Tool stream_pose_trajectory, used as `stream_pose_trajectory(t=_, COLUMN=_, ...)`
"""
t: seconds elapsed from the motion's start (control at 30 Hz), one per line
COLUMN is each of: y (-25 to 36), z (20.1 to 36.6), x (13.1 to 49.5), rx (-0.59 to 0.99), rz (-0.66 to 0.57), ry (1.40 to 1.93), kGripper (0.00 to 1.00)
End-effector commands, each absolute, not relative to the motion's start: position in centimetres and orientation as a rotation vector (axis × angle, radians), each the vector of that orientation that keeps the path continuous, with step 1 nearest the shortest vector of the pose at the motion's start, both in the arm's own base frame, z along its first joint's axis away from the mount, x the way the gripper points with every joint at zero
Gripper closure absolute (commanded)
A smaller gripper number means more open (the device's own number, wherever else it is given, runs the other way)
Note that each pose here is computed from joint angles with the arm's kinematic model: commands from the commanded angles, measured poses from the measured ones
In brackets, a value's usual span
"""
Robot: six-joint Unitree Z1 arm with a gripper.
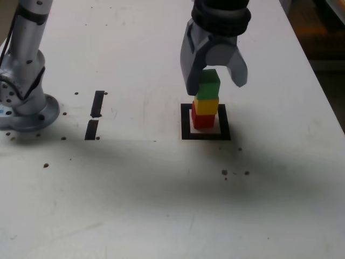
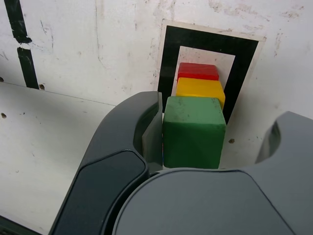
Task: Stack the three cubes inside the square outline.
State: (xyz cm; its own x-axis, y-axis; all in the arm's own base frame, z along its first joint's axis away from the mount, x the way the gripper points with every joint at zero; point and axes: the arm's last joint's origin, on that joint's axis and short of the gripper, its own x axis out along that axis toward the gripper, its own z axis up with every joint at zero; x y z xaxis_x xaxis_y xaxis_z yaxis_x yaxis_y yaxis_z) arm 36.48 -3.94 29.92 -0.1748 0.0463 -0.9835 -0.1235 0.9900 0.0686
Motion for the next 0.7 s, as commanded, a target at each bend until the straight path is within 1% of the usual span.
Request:
stream_pose_trajectory(t=0.0, y=-3.8, z=31.3, x=35.7, rx=-0.062, rz=0.154, ry=1.718, kGripper=0.0)
stream_pose_trajectory(t=0.07, y=-3.7, z=32.7, x=34.8, rx=-0.062, rz=0.151, ry=1.701, kGripper=0.0)
stream_pose_trajectory(t=0.13, y=-3.5, z=34.7, x=33.6, rx=-0.052, rz=0.134, ry=1.662, kGripper=0.0)
stream_pose_trajectory(t=0.17, y=-3.4, z=36.5, x=32.4, rx=-0.041, rz=0.12, ry=1.622, kGripper=0.0)
stream_pose_trajectory(t=0.27, y=-2.8, z=40.5, x=28.5, rx=-0.013, rz=0.087, ry=1.511, kGripper=0.0)
stream_pose_trajectory(t=0.33, y=-2.1, z=42.2, x=25.4, rx=-0.005, rz=0.074, ry=1.458, kGripper=0.0)
stream_pose_trajectory(t=0.37, y=-1.8, z=42.6, x=23.9, rx=-0.005, rz=0.071, ry=1.446, kGripper=0.0)
stream_pose_trajectory(t=0.4, y=-1.6, z=42.7, x=22.7, rx=-0.006, rz=0.069, ry=1.444, kGripper=0.0)
stream_pose_trajectory(t=0.47, y=-1.0, z=41.9, x=20.6, rx=-0.013, rz=0.069, ry=1.47, kGripper=0.0)
stream_pose_trajectory(t=0.53, y=-0.7, z=40.3, x=19.3, rx=-0.018, rz=0.077, ry=1.526, kGripper=0.01)
stream_pose_trajectory(t=0.67, y=-0.4, z=36.0, x=17.8, rx=-0.02, rz=0.083, ry=1.661, kGripper=0.01)
